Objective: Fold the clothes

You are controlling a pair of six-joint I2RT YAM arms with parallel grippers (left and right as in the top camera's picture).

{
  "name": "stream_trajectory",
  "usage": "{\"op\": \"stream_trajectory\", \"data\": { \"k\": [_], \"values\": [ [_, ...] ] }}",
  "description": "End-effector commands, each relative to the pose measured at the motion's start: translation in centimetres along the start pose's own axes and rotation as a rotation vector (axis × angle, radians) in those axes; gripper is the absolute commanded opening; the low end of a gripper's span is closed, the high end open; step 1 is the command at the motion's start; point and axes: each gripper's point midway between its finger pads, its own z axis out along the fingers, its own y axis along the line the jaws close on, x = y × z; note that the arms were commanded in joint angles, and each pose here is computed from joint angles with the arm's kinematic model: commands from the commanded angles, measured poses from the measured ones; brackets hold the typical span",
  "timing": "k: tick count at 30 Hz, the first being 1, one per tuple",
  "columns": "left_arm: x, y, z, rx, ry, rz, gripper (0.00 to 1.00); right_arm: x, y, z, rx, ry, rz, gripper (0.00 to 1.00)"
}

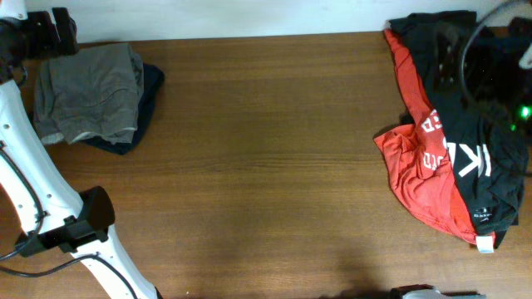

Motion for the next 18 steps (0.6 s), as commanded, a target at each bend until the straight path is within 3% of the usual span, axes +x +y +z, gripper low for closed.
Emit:
{"op": "stream_trajectory", "data": {
  "k": [1,7,11,18],
  "values": [
    [0.2,-0.1,0.5,0.016,0.010,-0.012,0.99,3.3,-2.0,1.6,0.097,0.041,0.001,0.99],
    [0.2,-0.1,0.5,0.016,0.010,-0.012,0.99,8.1,-3.2,4.4,0.136,0.003,0.001,0.99],
    [0.2,-0.1,0.5,0.016,0.010,-0.012,0.99,14.8,-3.9,7.2,0.134,-0.018,0.001,0.99],
    [0.2,-0.1,0.5,0.016,0.010,-0.012,0.99,24.0,-6.3,7.8,0.183,-0.018,0.016,0.99]
  ]
}}
